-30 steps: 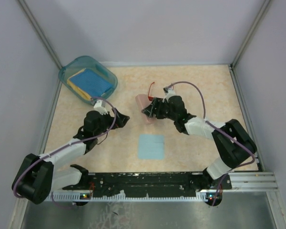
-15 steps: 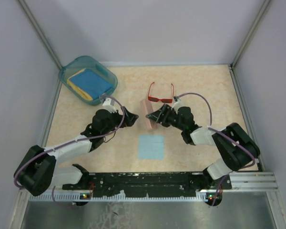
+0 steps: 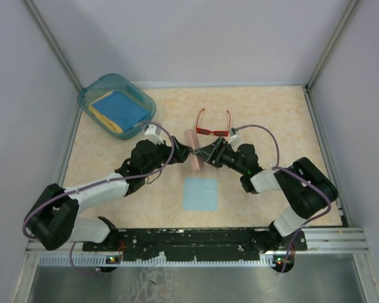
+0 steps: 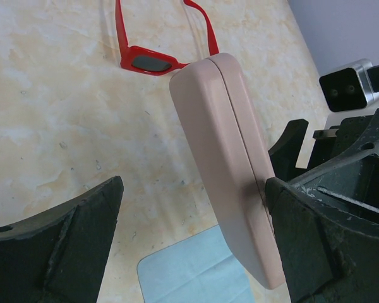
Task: Organize the sunglasses
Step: Open the sunglasses case, then place the sunglasses case at the center of the board.
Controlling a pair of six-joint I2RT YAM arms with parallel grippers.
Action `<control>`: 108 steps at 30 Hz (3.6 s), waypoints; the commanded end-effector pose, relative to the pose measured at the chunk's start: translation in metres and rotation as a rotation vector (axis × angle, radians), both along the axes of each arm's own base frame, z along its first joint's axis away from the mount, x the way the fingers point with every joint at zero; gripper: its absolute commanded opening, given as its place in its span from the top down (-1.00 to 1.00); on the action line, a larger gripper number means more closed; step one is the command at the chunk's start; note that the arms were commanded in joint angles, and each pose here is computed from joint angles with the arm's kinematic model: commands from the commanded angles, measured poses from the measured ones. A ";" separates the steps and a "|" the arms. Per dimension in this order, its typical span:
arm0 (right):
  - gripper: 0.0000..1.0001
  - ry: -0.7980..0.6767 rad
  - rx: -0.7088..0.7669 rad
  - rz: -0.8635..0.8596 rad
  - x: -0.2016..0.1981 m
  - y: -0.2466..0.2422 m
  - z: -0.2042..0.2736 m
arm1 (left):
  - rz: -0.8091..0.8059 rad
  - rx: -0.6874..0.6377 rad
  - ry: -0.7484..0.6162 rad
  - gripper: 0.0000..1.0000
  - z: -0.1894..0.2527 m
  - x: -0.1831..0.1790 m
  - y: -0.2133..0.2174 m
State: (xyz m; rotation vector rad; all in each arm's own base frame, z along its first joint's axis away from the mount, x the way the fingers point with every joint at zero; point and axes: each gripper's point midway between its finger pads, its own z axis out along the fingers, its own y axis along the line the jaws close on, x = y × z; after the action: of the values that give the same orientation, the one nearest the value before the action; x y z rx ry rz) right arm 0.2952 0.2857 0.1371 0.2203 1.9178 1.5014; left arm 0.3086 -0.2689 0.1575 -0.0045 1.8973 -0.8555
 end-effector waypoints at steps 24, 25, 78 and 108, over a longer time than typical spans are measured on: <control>1.00 -0.132 0.162 0.003 0.000 -0.002 0.047 | 0.080 0.100 0.034 -1.00 -0.028 0.007 0.012; 1.00 -0.136 0.167 -0.002 0.000 -0.003 0.048 | 0.083 0.110 0.041 -1.00 -0.030 0.007 0.013; 1.00 -0.155 0.121 0.004 0.011 -0.005 0.047 | 0.268 0.261 -0.007 -0.99 -0.017 0.012 0.071; 1.00 -0.077 -0.091 0.165 0.060 0.039 -0.001 | 0.278 0.217 -0.039 -0.99 -0.011 0.001 0.126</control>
State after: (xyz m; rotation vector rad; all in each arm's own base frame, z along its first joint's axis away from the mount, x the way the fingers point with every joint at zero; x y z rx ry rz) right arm 0.3424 0.3140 0.1184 0.0623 2.0276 1.4770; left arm 0.3135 -0.1435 0.1495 -0.1386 1.8846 -0.4497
